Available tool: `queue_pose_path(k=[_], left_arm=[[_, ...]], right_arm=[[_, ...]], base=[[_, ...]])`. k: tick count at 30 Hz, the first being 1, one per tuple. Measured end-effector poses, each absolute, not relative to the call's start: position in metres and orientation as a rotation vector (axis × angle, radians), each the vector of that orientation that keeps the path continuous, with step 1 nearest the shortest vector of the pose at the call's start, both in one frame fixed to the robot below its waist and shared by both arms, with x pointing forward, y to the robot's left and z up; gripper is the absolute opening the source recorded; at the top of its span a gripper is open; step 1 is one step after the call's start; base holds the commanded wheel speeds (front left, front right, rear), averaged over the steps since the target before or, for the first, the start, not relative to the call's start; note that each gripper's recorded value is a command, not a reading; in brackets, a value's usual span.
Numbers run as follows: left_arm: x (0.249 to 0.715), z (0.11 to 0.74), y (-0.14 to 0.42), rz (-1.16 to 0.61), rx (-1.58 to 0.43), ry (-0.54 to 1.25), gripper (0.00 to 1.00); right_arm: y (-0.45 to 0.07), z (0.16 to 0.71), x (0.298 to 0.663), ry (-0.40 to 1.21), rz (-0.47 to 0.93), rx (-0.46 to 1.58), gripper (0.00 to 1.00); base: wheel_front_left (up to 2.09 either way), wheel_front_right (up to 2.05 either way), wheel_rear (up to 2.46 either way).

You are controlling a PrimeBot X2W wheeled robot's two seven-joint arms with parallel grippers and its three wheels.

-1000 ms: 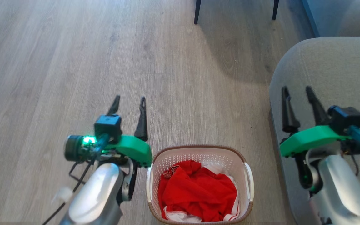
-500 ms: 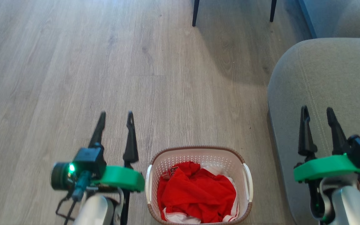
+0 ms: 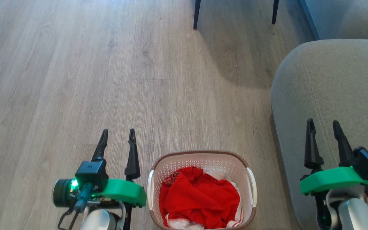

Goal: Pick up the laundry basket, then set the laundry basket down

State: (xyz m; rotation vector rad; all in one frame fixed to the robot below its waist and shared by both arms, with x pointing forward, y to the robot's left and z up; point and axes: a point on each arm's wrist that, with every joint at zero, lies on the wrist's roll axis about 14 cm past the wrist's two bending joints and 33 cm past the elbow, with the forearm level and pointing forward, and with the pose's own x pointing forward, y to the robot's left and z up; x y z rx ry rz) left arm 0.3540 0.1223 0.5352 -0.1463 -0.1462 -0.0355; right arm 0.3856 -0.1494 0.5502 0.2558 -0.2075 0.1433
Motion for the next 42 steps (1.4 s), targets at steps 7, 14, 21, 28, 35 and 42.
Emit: queue_pose_path(k=[7,14,21,28,35,42], left_arm=[[0.3532,0.5336,0.1219,-0.037,-0.145,-0.141,1.00],[0.3526,0.5313,0.1211,-0.044,-0.145,-0.134,1.00],[0.3520,0.5322,0.1171,-0.073,-0.168,-0.135,1.00],[0.3516,0.5341,0.1172,-0.083,-0.180,-0.141,1.00],[0.3524,0.5315,0.1194,-0.075,-0.186,-0.132,1.00],[0.3534,0.5291,0.1228,-0.064,-0.194,-0.125,1.00]], right_arm=[[-0.1490,0.5512,0.3853,-0.210,0.145,0.256,1.00],[-0.1470,0.5523,0.3846,-0.213,0.150,0.256,1.00],[-0.1465,0.5540,0.3834,-0.217,0.152,0.256,1.00],[-0.1469,0.5548,0.3829,-0.220,0.151,0.256,1.00],[-0.1475,0.5538,0.3831,-0.217,0.149,0.257,1.00],[-0.1472,0.5519,0.3841,-0.212,0.149,0.257,1.00]], base=[[0.00,0.00,0.00],[0.00,0.00,0.00],[0.00,0.00,0.00],[0.00,0.00,0.00],[0.00,0.00,0.00],[0.00,0.00,0.00]])
